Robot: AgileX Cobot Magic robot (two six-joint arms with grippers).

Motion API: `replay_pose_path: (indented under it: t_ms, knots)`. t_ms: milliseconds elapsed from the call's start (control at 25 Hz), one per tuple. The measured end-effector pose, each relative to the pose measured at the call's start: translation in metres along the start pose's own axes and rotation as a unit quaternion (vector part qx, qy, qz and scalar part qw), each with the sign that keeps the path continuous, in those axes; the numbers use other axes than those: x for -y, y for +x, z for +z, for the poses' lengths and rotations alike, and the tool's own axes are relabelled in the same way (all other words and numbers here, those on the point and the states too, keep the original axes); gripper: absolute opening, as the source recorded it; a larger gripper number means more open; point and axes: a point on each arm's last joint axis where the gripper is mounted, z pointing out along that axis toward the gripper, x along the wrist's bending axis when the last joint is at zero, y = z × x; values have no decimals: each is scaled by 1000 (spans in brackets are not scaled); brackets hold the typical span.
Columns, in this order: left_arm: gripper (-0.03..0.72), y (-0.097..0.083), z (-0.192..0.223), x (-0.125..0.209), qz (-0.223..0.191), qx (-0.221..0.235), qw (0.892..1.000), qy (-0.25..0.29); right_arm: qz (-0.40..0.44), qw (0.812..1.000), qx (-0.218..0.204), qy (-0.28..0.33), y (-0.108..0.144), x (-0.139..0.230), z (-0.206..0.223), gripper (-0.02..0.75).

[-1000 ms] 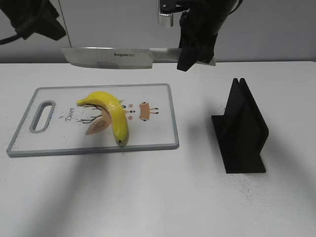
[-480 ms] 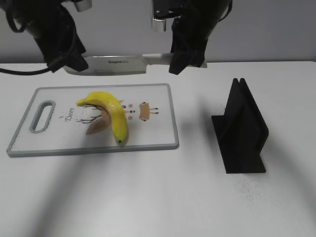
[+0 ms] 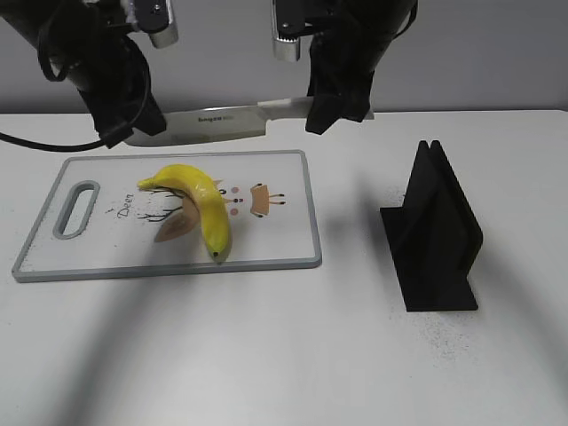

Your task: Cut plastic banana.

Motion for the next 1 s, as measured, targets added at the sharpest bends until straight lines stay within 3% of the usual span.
replay_pose_path:
  t_ms: [280, 520, 1000]
  knots:
    - [-2, 4, 28, 10, -7, 10, 1000, 11, 8, 1000, -8, 10, -6, 12, 29, 188]
    - [-1, -2, 99, 39, -55, 64, 996, 29, 35, 996, -71, 44, -5, 47, 103, 191]
    - [-3, -6, 69, 29, -33, 41, 998, 29, 35, 997, -67, 35, -3, 35, 83, 192]
